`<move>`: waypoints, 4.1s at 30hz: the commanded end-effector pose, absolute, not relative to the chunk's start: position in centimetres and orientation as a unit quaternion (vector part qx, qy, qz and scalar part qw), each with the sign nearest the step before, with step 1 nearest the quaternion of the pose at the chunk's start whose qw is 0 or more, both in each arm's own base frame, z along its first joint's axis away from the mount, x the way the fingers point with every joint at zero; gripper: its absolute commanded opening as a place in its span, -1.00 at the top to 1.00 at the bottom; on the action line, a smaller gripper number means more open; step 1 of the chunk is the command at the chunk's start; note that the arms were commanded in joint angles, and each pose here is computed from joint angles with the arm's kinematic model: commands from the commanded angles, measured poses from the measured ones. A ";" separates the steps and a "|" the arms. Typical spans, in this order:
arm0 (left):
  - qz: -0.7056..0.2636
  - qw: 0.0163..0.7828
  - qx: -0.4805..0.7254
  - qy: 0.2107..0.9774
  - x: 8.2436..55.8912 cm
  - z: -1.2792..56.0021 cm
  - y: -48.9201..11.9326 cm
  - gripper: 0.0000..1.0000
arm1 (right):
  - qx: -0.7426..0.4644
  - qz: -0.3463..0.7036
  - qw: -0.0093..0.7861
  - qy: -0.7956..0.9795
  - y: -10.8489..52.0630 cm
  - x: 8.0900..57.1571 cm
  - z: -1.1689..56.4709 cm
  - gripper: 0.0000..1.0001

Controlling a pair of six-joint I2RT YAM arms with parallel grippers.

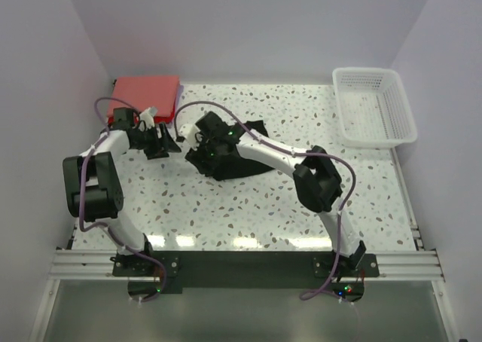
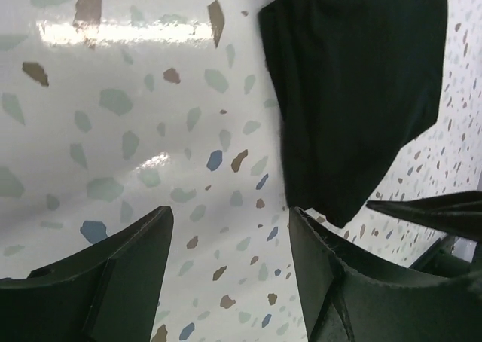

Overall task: Fold and stack the t-shirts
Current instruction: Neatly place the folded tshirt to the corner

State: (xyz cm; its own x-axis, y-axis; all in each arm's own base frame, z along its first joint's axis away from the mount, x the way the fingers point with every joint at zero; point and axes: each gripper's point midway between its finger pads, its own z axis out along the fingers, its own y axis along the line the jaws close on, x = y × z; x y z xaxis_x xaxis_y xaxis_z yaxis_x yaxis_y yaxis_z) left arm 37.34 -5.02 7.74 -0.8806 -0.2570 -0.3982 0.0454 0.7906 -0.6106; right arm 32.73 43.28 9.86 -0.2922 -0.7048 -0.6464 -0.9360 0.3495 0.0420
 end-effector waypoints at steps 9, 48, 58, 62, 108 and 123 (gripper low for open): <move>-0.290 0.275 -0.100 0.911 37.0 8.2 -4.6 -0.55 | -0.601 0.078 0.267 0.749 42.0 32.5 5.4 -0.27; -0.427 0.234 -0.285 0.826 41.2 3.2 -16.8 -0.81 | -0.469 0.228 0.389 0.760 45.0 37.7 13.9 1.00; -0.449 0.258 -0.277 0.809 45.6 4.7 -20.0 -0.33 | -0.422 0.232 0.415 0.772 46.9 39.5 14.8 1.00; -0.440 0.280 -0.254 0.815 46.7 5.4 -19.8 0.10 | -0.419 0.233 0.417 0.772 47.0 39.5 15.4 1.00; -0.162 0.570 0.151 0.791 58.2 32.5 -5.4 1.00 | -0.362 0.089 0.389 0.843 27.4 43.9 18.0 -0.97; -0.172 0.593 0.123 0.777 58.0 35.6 -3.6 1.00 | -0.356 0.090 0.386 0.846 27.4 43.8 17.9 -0.97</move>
